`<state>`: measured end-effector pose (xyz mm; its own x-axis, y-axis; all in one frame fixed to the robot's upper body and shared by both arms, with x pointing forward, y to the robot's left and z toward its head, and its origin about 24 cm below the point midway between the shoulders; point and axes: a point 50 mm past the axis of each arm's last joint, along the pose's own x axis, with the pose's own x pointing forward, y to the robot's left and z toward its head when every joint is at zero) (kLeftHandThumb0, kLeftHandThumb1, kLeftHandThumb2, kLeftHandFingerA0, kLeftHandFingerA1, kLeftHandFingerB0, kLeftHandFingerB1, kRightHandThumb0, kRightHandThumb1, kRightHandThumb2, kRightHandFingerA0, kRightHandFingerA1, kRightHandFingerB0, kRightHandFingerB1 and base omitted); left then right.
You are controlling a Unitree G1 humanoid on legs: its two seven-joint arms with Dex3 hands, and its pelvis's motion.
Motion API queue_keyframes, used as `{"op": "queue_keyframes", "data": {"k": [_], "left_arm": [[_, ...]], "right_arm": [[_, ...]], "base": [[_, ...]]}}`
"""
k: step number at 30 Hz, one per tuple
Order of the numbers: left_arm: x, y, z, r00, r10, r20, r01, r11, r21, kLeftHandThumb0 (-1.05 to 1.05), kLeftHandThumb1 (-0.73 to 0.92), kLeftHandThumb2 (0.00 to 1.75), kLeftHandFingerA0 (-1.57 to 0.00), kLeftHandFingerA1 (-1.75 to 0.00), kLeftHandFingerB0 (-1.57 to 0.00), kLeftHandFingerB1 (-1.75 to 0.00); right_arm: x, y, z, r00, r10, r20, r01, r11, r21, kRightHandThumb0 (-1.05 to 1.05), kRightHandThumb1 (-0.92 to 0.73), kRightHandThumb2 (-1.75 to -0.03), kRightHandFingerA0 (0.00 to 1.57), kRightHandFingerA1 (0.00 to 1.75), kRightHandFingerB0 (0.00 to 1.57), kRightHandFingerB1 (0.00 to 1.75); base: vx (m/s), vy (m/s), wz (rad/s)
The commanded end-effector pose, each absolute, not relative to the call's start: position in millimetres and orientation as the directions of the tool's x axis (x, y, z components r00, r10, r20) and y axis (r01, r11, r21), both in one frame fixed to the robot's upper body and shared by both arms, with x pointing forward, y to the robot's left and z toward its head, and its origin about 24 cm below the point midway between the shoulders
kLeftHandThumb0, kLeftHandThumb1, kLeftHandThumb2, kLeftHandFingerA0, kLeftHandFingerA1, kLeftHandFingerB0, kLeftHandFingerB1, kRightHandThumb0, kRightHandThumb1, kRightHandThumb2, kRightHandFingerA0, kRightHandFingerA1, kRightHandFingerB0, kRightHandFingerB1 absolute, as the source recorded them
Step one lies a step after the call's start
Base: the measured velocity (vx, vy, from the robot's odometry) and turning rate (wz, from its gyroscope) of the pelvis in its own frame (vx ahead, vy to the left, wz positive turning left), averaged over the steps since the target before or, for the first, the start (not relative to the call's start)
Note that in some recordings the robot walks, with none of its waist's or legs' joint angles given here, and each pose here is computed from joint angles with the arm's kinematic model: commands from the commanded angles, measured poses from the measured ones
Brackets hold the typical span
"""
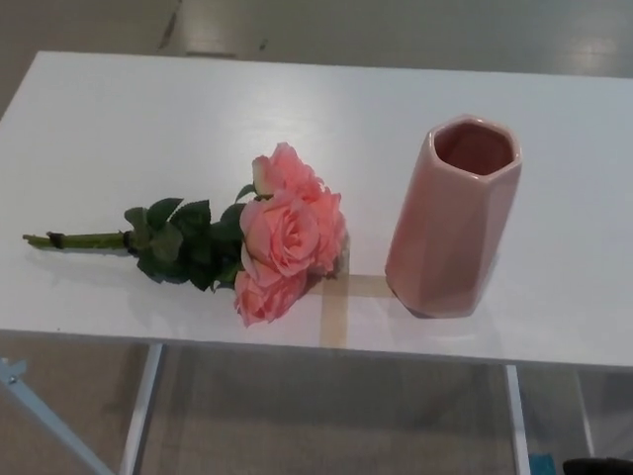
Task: Use the left hand to pick up the rose and then lift and insert it into the pink vase.
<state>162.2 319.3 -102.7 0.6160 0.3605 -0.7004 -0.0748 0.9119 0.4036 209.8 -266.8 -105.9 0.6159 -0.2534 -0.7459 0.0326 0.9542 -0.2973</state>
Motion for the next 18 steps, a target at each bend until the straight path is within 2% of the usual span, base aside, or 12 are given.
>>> {"op": "queue_keyframes", "data": {"k": [1,3,6,7,8,9,10,11,12,14,15,18], "left_arm": [[159.5,322.5,-101.3,0.634,0.365,-0.682,-0.085,0.909,0.407,-0.31,0.57,0.58,-0.55,-0.4,-0.36,-0.34],[159.6,322.7,-101.1,0.637,0.362,-0.68,-0.088,0.911,0.403,-0.31,0.57,0.58,-0.52,-0.4,-0.33,-0.33],[161.0,323.9,-99.3,0.649,0.35,-0.676,-0.081,0.915,0.396,-0.34,0.54,0.57,-0.39,-0.36,-0.28,-0.32],[161.4,323.8,-98.9,0.653,0.345,-0.674,-0.08,0.917,0.392,-0.42,0.47,0.64,-0.31,-0.4,-0.24,-0.36],[161.7,323.7,-98.7,0.657,0.341,-0.673,-0.079,0.918,0.388,-0.42,0.47,0.64,-0.31,-0.4,-0.24,-0.36],[164.5,322.7,-96.7,0.678,0.31,-0.666,-0.07,0.93,0.362,-0.24,0.36,0.9,-0.08,-0.5,-0.08,-0.49],[167.3,321.4,-94.3,0.703,0.269,-0.658,-0.049,0.942,0.333,-0.28,0.32,0.86,-0.01,-0.48,0.0,-0.46],[169.3,320.2,-92.1,0.724,0.232,-0.65,-0.027,0.951,0.309,-0.28,0.32,0.86,-0.01,-0.48,0.0,-0.46],[173.6,318.6,-87.5,0.754,0.161,-0.637,0.022,0.963,0.27,-0.55,0.37,0.66,-0.06,-0.31,-0.1,-0.27],[176.8,317.6,-82.9,0.775,0.1,-0.625,0.069,0.968,0.24,-0.55,0.36,0.69,-0.05,-0.25,-0.08,-0.25],[179.3,316.3,-75.4,0.799,0.001,-0.602,0.143,0.971,0.192,-0.57,0.37,0.74,-0.01,-0.18,-0.05,-0.2],[179.8,314.0,-63.3,0.807,-0.135,-0.575,0.264,0.953,0.147,-0.57,0.36,0.75,0.0,-0.2,-0.05,-0.21]], "right_arm": [[205.8,-270.2,-107.0,0.614,-0.253,-0.748,0.042,0.956,-0.289,-0.29,-0.61,-0.58,0.62,0.42,0.55,0.4],[205.3,-270.4,-107.2,0.615,-0.252,-0.747,0.042,0.957,-0.288,-0.29,-0.61,-0.58,0.62,0.42,0.55,0.39],[206.2,-269.8,-107.0,0.617,-0.25,-0.746,0.042,0.957,-0.285,-0.29,-0.61,-0.58,0.62,0.42,0.55,0.39],[206.2,-269.8,-106.9,0.617,-0.25,-0.746,0.041,0.957,-0.287,-0.29,-0.61,-0.58,0.62,0.42,0.55,0.39],[206.3,-269.9,-106.9,0.617,-0.251,-0.746,0.04,0.957,-0.288,-0.29,-0.61,-0.58,0.62,0.42,0.55,0.39],[206.6,-269.4,-106.9,0.618,-0.249,-0.745,0.035,0.956,-0.291,-0.29,-0.61,-0.58,0.62,0.42,0.55,0.39],[206.2,-269.4,-107.1,0.617,-0.249,-0.746,0.033,0.956,-0.292,-0.29,-0.61,-0.58,0.62,0.41,0.55,0.39],[205.5,-269.7,-107.4,0.616,-0.249,-0.747,0.032,0.956,-0.292,-0.29,-0.61,-0.58,0.62,0.41,0.55,0.39],[204.8,-270.1,-107.7,0.613,-0.25,-0.749,0.032,0.956,-0.292,-0.29,-0.61,-0.58,0.61,0.41,0.55,0.39],[204.8,-270.6,-107.5,0.613,-0.251,-0.75,0.033,0.956,-0.293,-0.29,-0.61,-0.58,0.61,0.41,0.55,0.39],[204.5,-270.6,-107.8,0.61,-0.252,-0.751,0.028,0.954,-0.297,-0.3,-0.61,-0.58,0.61,0.41,0.55,0.39],[204.3,-270.3,-108.1,0.607,-0.254,-0.753,0.025,0.953,-0.302,-0.3,-0.61,-0.58,0.62,0.41,0.55,0.39]], "base": [[0.0,0.0,0.0],[0.0,0.0,0.0],[0.0,0.0,0.0],[0.0,0.0,0.0],[0.0,0.0,0.0],[0.0,0.0,0.0],[0.0,0.0,0.0],[0.0,0.0,0.0],[0.0,0.0,0.0],[0.0,0.0,0.0],[0.0,0.0,0.0],[0.0,0.0,0.0]]}}
